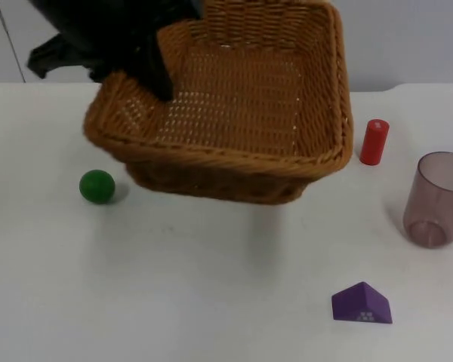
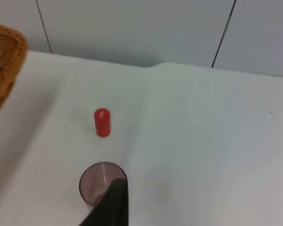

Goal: Pick up the basket with the left hand and place the triangular block into the basket with the right hand.

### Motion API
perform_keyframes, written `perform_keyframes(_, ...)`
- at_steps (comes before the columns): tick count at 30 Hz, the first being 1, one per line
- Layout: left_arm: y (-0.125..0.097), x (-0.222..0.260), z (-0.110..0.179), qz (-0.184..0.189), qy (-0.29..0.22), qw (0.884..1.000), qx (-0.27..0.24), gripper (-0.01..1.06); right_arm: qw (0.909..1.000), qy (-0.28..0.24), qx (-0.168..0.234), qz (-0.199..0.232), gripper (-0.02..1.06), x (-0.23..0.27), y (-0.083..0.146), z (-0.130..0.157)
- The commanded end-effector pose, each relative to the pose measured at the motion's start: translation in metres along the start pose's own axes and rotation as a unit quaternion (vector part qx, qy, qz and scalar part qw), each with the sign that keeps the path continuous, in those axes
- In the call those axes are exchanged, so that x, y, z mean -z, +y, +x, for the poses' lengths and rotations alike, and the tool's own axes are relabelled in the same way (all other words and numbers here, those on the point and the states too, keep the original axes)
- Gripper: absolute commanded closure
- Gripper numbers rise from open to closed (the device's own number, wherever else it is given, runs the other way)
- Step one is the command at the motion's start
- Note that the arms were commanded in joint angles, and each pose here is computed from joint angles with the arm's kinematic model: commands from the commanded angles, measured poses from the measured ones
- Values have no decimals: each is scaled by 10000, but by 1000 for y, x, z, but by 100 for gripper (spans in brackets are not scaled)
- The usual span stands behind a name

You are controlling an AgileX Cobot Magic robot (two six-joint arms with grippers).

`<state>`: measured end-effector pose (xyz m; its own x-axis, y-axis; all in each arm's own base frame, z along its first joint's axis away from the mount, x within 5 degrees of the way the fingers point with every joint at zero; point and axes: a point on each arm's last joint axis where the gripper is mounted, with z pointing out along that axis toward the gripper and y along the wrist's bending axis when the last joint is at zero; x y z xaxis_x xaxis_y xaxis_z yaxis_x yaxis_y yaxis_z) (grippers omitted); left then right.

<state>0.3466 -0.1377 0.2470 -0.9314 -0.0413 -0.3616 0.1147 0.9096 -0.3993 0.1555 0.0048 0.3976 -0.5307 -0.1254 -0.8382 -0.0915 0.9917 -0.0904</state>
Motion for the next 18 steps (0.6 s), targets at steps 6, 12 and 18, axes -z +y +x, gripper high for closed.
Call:
perform_keyframes(6,-3,49,35,183,-724,9971,122,104,9906,577,537,-1121,0,0,19,12)
perform_keyframes(12,-3,54,42,199,-640,9977,118,104,9707,1104,478,-2079,0,-22,36,24)
perform_keyframes(18,-2,53,44,171,-589,9981,91,104,9208,2115,1385,-2970,0,-65,59,47)
